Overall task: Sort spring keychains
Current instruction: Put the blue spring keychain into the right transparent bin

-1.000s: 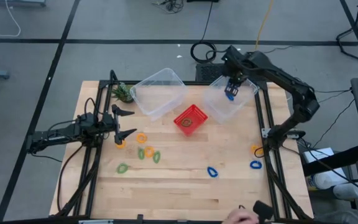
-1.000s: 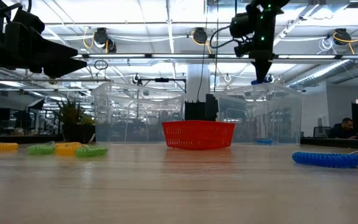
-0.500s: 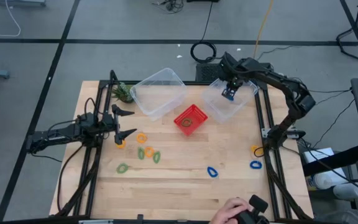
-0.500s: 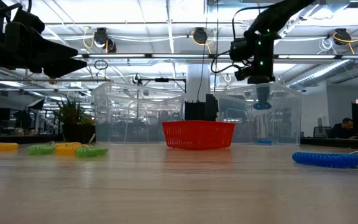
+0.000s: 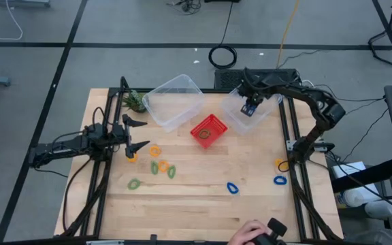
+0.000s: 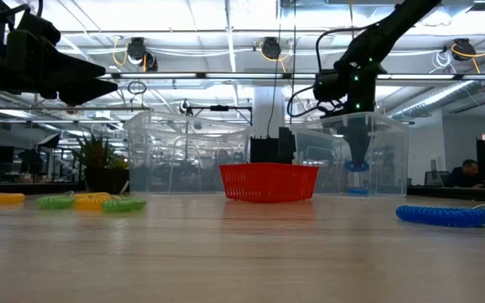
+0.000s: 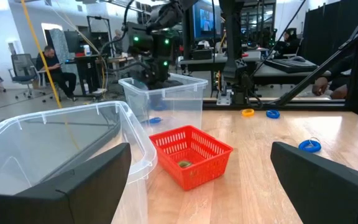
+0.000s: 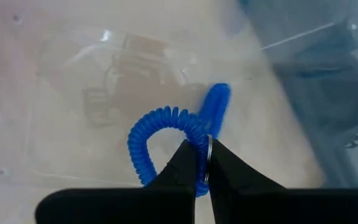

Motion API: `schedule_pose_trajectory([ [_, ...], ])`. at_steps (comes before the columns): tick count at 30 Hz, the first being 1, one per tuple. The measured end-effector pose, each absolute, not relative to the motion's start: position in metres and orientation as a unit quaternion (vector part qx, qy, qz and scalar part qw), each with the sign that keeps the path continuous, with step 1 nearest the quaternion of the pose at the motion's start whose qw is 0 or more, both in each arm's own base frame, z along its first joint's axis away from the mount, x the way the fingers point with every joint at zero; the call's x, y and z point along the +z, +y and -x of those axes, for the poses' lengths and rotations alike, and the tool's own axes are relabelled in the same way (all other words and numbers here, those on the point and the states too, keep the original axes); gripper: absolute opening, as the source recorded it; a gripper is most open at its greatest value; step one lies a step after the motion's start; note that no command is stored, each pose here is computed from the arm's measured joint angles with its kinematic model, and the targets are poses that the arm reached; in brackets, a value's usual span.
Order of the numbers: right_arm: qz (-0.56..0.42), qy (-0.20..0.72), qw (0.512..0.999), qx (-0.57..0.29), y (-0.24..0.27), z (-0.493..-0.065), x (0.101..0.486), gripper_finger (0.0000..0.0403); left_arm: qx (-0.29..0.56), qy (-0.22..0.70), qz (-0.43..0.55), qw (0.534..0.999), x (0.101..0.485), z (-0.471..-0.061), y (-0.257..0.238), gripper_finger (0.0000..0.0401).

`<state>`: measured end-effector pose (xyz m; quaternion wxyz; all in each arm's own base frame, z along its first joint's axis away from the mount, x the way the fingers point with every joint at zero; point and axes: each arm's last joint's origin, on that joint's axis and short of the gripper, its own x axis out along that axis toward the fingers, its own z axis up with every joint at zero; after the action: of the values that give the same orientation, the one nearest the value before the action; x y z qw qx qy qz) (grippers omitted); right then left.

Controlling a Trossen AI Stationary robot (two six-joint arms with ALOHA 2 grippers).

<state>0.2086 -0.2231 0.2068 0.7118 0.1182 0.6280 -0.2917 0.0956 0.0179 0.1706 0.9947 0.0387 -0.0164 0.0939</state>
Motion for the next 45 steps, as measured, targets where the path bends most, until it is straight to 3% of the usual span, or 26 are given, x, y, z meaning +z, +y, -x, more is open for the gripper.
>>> schedule_pose_trajectory([
  [22, -0.184, 0.639, 0.696, -0.271, -0.218, -0.227, 0.164, 0.0008, 0.094, -0.016, -0.039, 0.995, 0.171, -0.096, 0.018, 0.0395],
  [25, -0.186, 0.633, 0.696, -0.283, -0.218, -0.227, 0.166, 0.0031, 0.094, -0.016, -0.039, 0.995, 0.171, -0.096, 0.018, 0.0395],
  [36, -0.153, 0.603, 0.718, -0.313, -0.21, -0.223, 0.196, 0.0178, 0.094, -0.016, -0.039, 0.995, 0.171, -0.096, 0.018, 0.0395],
  [45, -0.109, 0.569, 0.743, -0.335, -0.19, -0.217, 0.234, 0.0231, 0.094, -0.016, -0.039, 0.995, 0.171, -0.096, 0.018, 0.0395],
])
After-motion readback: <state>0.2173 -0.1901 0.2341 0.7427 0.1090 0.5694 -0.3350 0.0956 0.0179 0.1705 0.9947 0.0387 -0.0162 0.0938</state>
